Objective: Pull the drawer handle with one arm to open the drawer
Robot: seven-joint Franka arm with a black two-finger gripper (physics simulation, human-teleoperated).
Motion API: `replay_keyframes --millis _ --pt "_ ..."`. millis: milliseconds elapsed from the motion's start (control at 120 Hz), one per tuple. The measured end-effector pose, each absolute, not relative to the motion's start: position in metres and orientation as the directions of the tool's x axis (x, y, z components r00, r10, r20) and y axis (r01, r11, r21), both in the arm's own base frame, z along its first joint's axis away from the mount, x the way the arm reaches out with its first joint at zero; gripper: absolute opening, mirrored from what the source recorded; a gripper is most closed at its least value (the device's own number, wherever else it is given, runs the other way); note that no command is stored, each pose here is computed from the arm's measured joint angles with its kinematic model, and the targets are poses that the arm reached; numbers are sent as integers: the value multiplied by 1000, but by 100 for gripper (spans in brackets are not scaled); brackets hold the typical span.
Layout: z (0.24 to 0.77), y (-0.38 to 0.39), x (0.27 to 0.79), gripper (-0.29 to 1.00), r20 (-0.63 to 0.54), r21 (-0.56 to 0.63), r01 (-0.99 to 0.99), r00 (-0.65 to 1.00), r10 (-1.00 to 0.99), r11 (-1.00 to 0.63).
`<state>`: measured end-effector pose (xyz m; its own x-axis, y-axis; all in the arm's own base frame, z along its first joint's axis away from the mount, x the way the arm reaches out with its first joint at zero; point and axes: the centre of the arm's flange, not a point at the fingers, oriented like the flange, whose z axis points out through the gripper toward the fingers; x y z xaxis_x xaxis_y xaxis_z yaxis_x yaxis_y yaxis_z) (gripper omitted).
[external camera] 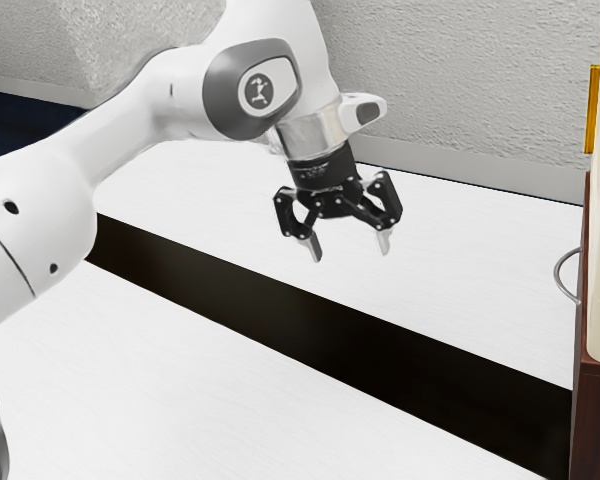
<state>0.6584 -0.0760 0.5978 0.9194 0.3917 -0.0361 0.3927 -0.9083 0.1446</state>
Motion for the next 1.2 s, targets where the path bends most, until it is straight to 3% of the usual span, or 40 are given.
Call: replay_keyframes --millis 417,1200 --pt "580 -144 683 70 53 214 457 877 478 -863" --pt "557 -192 703 70 38 402 420 880 473 -814"
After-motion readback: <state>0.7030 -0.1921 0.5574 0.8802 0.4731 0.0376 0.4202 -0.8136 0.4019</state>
